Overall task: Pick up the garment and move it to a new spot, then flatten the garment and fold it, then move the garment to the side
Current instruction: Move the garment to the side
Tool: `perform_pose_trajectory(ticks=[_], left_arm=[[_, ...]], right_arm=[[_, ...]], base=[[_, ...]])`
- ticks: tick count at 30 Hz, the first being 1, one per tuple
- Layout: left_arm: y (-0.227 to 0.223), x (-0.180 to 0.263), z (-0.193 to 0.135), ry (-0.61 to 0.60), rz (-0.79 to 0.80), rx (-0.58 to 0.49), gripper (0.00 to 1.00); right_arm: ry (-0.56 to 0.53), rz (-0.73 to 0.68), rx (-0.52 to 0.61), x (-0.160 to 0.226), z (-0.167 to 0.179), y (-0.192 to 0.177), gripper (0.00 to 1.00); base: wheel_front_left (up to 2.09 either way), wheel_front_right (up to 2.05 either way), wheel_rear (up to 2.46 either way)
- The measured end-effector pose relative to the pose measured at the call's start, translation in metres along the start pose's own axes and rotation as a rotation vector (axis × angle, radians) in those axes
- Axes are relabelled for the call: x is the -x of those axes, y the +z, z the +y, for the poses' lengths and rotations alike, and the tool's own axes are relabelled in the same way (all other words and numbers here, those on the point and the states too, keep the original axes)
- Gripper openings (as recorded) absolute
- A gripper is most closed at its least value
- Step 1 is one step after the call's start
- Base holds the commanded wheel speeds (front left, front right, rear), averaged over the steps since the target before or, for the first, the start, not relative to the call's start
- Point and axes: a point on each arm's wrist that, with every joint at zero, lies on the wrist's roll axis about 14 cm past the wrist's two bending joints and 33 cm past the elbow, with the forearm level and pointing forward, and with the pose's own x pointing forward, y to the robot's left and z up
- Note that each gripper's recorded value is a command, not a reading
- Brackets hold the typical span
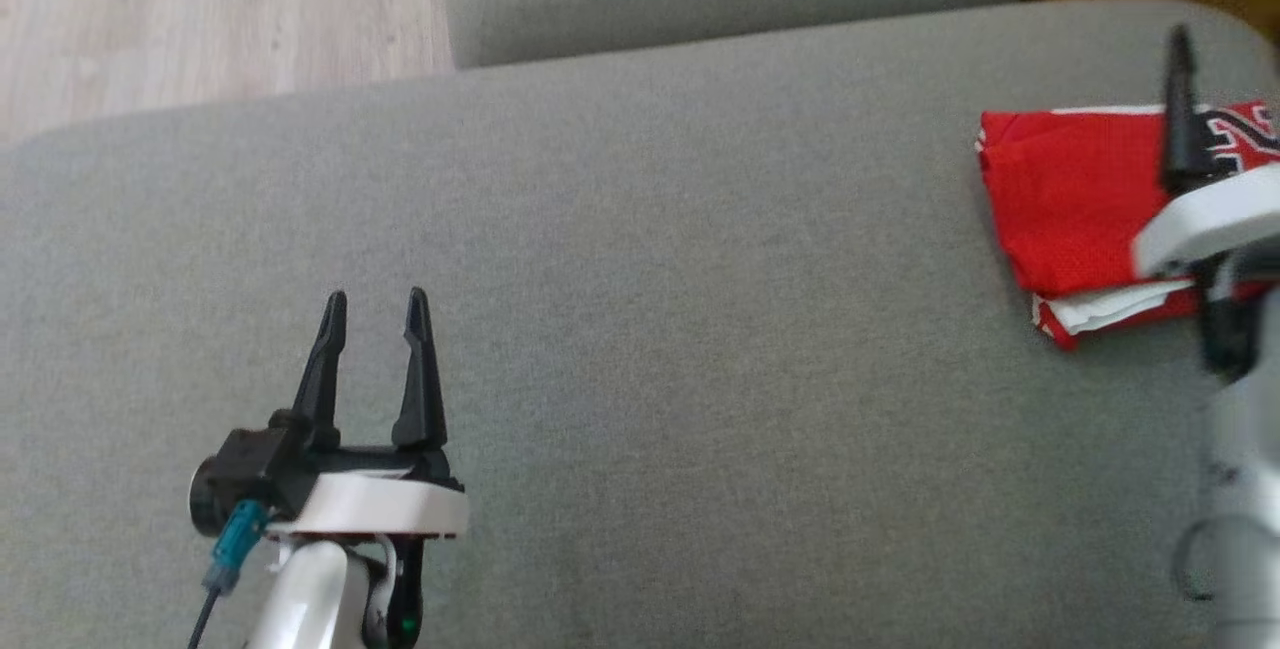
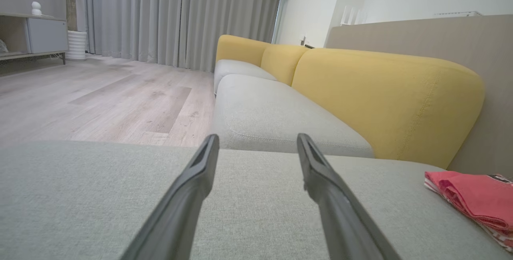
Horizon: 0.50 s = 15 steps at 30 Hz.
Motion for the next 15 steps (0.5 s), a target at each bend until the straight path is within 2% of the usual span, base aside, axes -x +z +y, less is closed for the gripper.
perform_pose_trajectory(ticks=[3, 6, 9, 15], left_arm=[[0.01, 0.003, -0.003, -0.005, -0.027, 0.001, 1.0], [0.015, 0.01, -0.002, 0.002, -0.038, 0.007, 1.0], [0.009, 0.022, 0.005, 0.036, -0.022, 0.01, 1.0], [0.003, 0.039, 0.019, 0.111, -0.005, 0.037, 1.0]], right_arm=[[0.018, -0.057, -0.137, 0.012, 0.026, 0.013, 1.0], [0.047, -0.071, -0.199, 0.027, 0.045, 0.01, 1.0], [0.057, -0.059, -0.237, 0.046, 0.055, -0.006, 1.0], [0.079, 0.045, -0.362, 0.094, 0.077, -0.061, 1.0]], base=[[0.0, 0.0, 0.0], [0.0, 0.0, 0.0], [0.0, 0.0, 0.0], [0.0, 0.0, 0.0]])
